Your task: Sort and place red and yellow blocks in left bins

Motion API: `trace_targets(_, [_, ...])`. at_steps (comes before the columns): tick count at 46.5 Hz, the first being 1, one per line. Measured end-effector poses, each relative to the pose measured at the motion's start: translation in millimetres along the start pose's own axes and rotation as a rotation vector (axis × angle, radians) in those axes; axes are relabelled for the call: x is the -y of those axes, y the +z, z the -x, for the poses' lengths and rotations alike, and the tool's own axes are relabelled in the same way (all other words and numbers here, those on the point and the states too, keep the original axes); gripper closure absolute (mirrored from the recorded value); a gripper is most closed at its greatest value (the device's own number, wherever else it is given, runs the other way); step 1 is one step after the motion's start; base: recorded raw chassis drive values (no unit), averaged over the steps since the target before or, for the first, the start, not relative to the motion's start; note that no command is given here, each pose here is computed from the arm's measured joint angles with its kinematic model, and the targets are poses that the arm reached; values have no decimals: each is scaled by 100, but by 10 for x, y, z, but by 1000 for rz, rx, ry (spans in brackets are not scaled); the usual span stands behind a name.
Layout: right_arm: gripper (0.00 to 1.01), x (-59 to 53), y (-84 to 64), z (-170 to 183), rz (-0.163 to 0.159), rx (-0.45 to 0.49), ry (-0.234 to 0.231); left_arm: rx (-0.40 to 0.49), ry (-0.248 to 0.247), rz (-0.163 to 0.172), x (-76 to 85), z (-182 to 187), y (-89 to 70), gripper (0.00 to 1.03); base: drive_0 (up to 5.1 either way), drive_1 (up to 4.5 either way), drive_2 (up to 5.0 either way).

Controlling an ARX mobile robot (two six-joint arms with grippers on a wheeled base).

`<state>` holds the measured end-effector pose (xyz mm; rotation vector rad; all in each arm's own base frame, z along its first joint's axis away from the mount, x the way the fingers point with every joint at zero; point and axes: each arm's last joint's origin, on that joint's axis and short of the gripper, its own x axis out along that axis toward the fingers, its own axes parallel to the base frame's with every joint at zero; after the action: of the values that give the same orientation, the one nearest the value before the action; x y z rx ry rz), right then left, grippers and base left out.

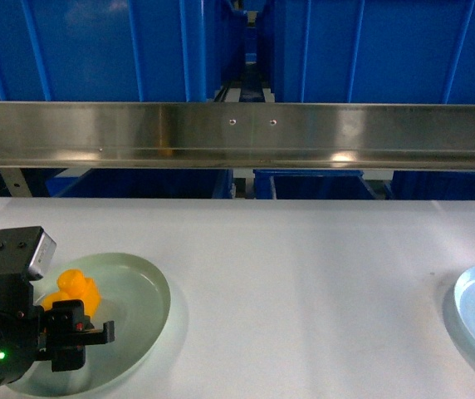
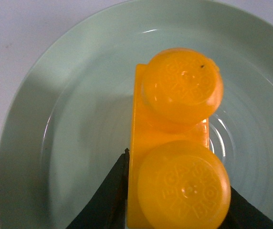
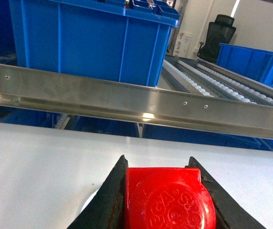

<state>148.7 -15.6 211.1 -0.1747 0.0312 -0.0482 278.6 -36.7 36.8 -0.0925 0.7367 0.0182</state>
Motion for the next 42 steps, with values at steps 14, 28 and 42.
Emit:
trace_targets(14, [73, 0, 0, 0, 0, 0, 0, -3, 25, -42, 61, 79, 1, 76, 0, 0, 0])
trace_targets(28, [73, 0, 0, 0, 0, 0, 0, 106, 20, -83, 37, 287, 250, 76, 0, 0, 0])
trace_targets(42, [73, 0, 0, 0, 0, 0, 0, 231, -47, -80, -30, 662, 593, 76, 0, 0, 0])
